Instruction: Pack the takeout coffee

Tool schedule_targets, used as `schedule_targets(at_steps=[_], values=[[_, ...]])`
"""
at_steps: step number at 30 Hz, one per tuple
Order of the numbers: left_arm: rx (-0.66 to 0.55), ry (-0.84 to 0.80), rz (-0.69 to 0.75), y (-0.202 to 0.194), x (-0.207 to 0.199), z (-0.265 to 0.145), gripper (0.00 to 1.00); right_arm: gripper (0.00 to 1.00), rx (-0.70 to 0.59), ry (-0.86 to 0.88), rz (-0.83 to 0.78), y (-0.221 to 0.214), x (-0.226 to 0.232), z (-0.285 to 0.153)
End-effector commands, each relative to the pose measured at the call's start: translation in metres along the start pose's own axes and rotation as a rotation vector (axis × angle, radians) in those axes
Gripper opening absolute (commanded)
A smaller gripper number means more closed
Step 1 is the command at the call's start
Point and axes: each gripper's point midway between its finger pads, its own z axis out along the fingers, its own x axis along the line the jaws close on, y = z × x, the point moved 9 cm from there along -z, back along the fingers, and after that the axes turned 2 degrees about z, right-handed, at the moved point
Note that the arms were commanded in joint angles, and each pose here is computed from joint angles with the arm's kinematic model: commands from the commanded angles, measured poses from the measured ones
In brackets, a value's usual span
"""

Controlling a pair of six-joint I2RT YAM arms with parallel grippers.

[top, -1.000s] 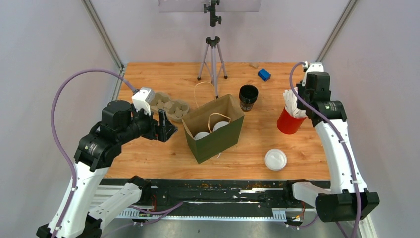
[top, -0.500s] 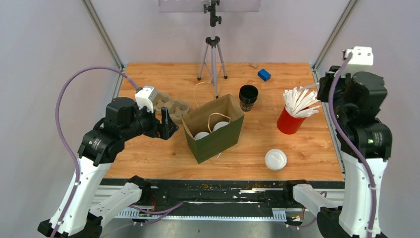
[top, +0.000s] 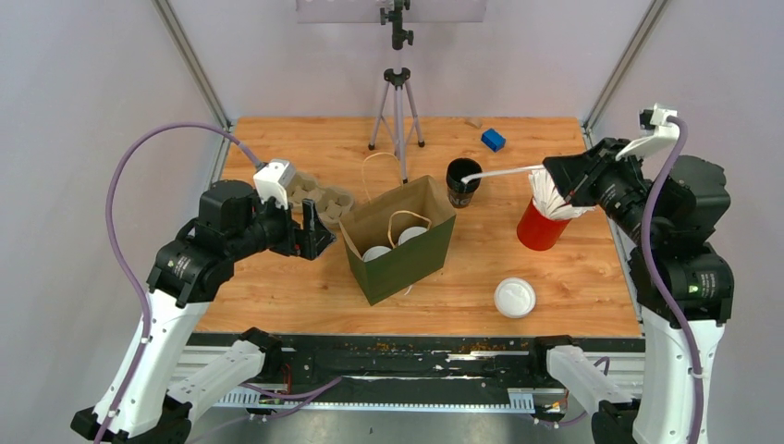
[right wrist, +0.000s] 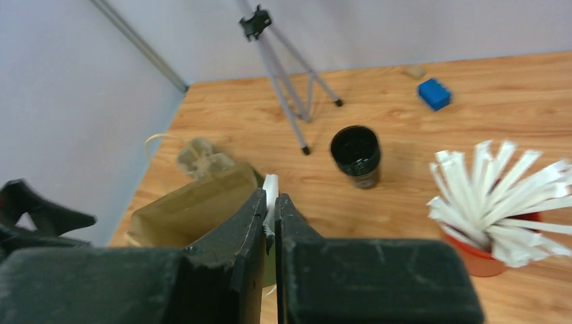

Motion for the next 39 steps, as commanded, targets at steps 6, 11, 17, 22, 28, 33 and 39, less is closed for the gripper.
schedule_targets(at_steps=[6,11,17,22,28,33,39], values=[[-0.045,-0.041,0.0,0.01,-0.006,-0.001,1.0,0.07,0.009,0.286,0.23,-0.013,0.025,0.005],[-0.047,-0.049,-0.008,0.011,-0.007,0.0,1.0,0.07,0.023,0.327,0.229,-0.014,0.025,0.014],[-0.047,-0.057,-0.014,0.014,-0.009,0.001,1.0,0.07,0.143,0.416,0.283,-0.025,0.025,0.038],[-0.055,-0.056,-0.015,0.015,-0.009,0.0,1.0,0.07,0.227,0.377,0.299,-0.052,0.025,0.062],[-0.064,-0.046,-0.009,0.015,-0.009,-0.004,1.0,0.08,0.348,0.421,0.292,-0.085,0.05,0.096],[-0.066,-0.046,-0.009,0.015,-0.009,-0.005,1.0,0.11,0.416,0.427,0.305,-0.11,0.061,0.125],[-0.066,-0.037,-0.001,0.012,-0.008,-0.006,1.0,0.21,0.523,0.334,0.284,-0.131,0.05,0.134]])
